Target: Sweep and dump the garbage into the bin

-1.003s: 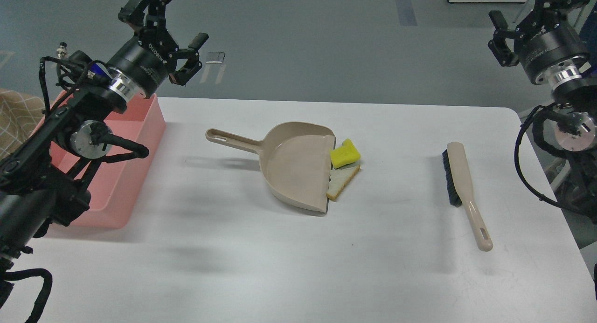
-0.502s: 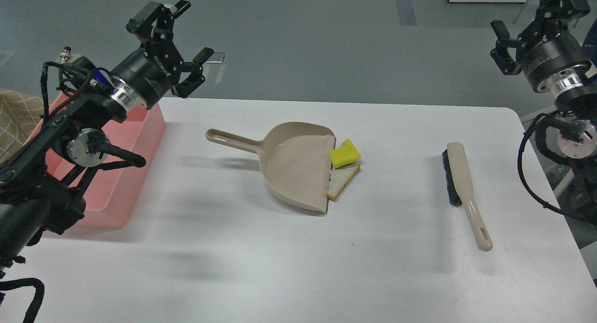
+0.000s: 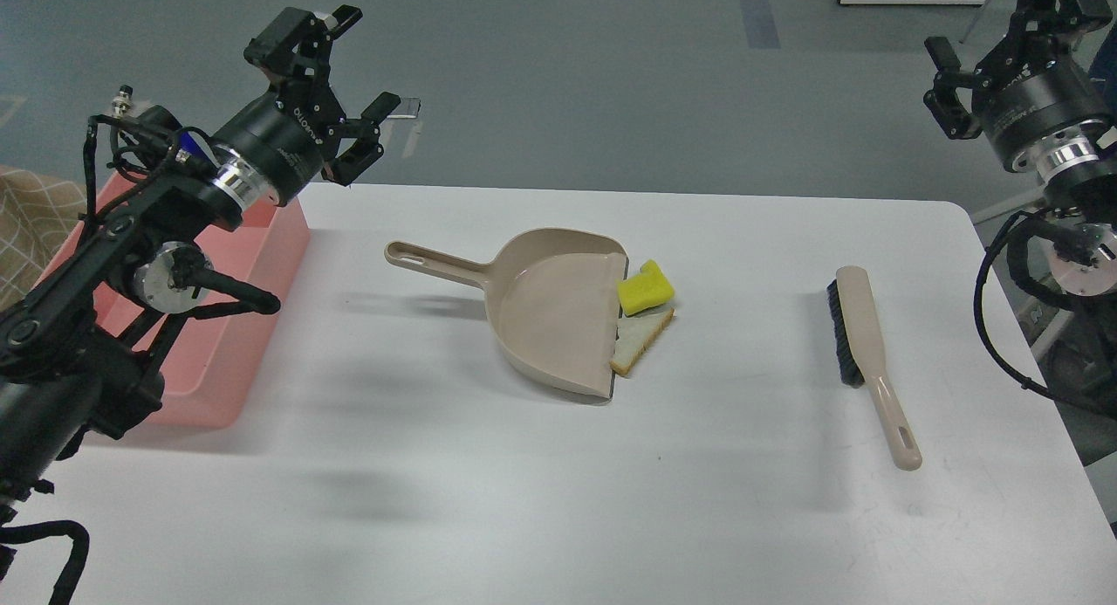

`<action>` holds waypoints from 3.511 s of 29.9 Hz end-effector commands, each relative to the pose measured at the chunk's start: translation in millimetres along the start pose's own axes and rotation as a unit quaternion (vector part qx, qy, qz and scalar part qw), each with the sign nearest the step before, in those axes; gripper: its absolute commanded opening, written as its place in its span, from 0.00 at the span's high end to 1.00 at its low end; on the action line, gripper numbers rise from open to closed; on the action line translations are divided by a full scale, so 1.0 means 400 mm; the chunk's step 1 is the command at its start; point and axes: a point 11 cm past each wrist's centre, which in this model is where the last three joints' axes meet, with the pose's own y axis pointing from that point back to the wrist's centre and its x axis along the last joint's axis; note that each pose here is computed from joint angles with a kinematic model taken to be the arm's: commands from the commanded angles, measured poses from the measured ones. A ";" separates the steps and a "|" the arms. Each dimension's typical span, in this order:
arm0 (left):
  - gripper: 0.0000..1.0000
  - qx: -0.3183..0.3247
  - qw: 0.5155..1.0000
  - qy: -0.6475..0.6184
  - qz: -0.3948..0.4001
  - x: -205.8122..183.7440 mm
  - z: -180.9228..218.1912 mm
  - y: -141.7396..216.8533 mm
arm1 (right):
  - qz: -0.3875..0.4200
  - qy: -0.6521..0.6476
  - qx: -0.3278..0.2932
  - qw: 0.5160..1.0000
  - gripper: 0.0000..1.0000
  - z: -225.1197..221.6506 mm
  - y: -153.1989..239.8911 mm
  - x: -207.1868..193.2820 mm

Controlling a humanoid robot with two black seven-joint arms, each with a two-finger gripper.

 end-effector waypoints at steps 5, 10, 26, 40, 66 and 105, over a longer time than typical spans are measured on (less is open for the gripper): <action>0.02 0.001 1.000 -0.004 0.001 0.004 0.002 0.002 | -0.001 0.002 -0.002 1.000 0.00 0.002 0.001 0.000; 0.02 0.001 1.000 -0.023 -0.005 -0.002 0.007 0.006 | 0.001 0.005 -0.001 1.000 0.00 -0.003 0.002 0.006; 0.02 0.090 0.954 -0.280 -0.061 -0.106 -0.116 0.114 | 0.003 0.007 -0.003 1.000 0.00 -0.001 0.007 0.012; 0.03 0.144 0.942 -0.303 0.012 -0.125 -0.295 0.204 | 0.003 0.006 -0.005 1.000 0.00 0.003 0.008 0.012; 0.05 0.201 0.933 -0.264 0.138 -0.104 -0.478 0.200 | 0.004 0.008 -0.007 1.000 0.00 0.005 0.010 0.015; 0.52 0.197 0.934 -0.263 0.140 -0.146 -0.516 0.094 | 0.007 0.010 -0.006 1.000 0.00 0.002 0.011 0.019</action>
